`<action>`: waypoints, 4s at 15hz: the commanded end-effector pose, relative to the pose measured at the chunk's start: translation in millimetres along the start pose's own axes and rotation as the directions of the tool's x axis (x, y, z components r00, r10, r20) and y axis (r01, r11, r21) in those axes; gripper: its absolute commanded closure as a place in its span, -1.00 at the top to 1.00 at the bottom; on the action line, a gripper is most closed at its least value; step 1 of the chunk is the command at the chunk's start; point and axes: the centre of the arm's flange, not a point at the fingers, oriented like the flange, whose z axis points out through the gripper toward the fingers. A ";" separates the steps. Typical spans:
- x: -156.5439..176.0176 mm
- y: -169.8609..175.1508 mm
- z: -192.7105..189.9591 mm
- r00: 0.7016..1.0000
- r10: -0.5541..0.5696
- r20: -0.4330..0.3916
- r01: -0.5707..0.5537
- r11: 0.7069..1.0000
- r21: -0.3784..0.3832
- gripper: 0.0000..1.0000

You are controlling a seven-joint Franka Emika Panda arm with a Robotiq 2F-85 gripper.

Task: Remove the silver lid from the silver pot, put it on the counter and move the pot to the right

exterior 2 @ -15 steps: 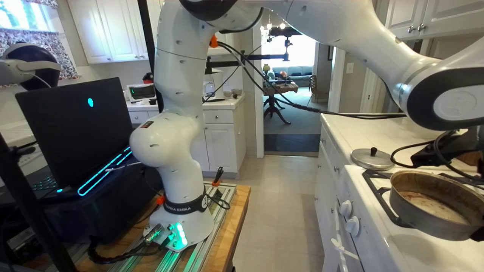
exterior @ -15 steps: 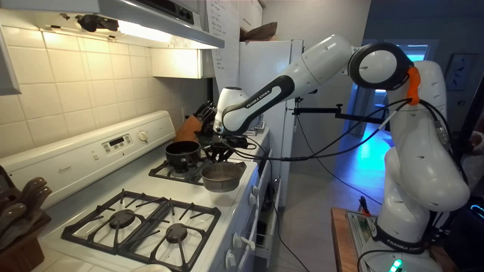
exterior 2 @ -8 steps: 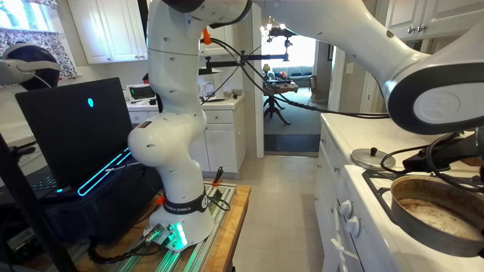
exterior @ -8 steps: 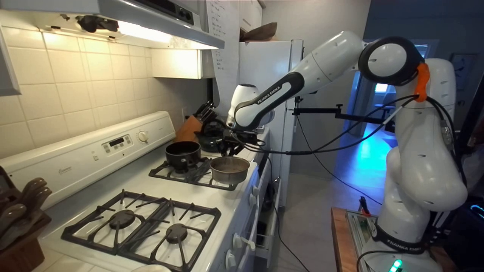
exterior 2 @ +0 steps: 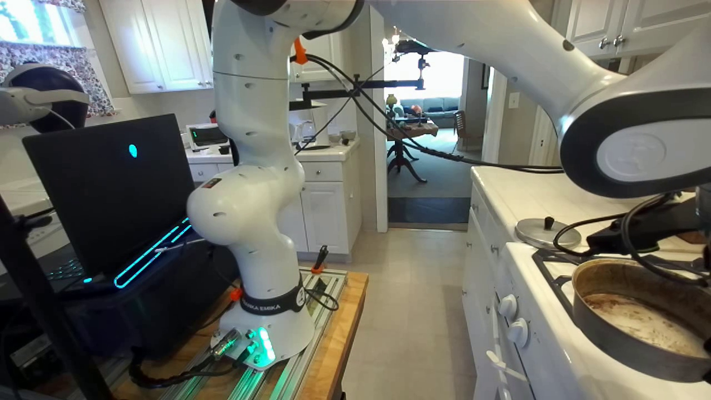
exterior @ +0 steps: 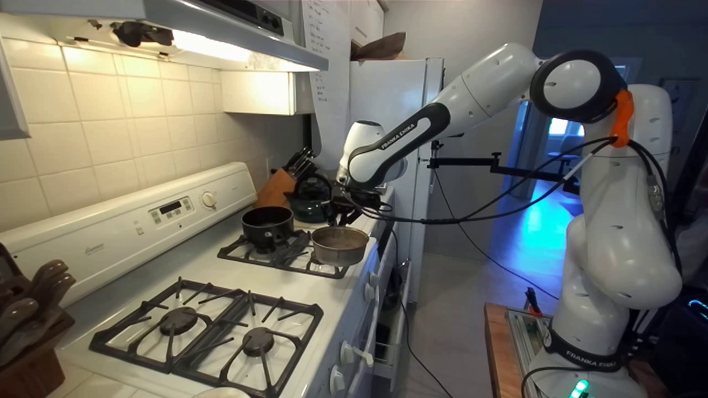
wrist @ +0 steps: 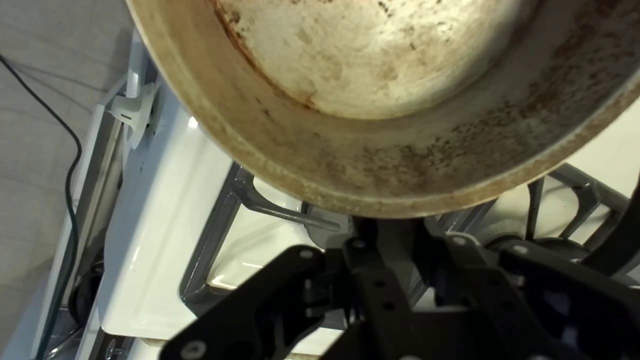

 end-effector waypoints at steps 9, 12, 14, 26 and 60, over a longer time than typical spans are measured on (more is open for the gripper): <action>63.5 20.5 7.3 0.982 0.173 -0.070 -0.173 0.985 -0.002 -0.88; 79.4 19.6 12.2 0.980 0.184 -0.078 -0.184 0.983 -0.002 -0.88; 85.8 15.3 16.1 0.979 0.185 -0.087 -0.185 0.983 0.000 -0.88; 131.1 22.0 44.9 0.962 0.240 -0.132 -0.244 0.970 -0.017 -0.88; 160.9 11.4 95.4 0.925 0.341 -0.165 -0.347 0.938 -0.006 -0.88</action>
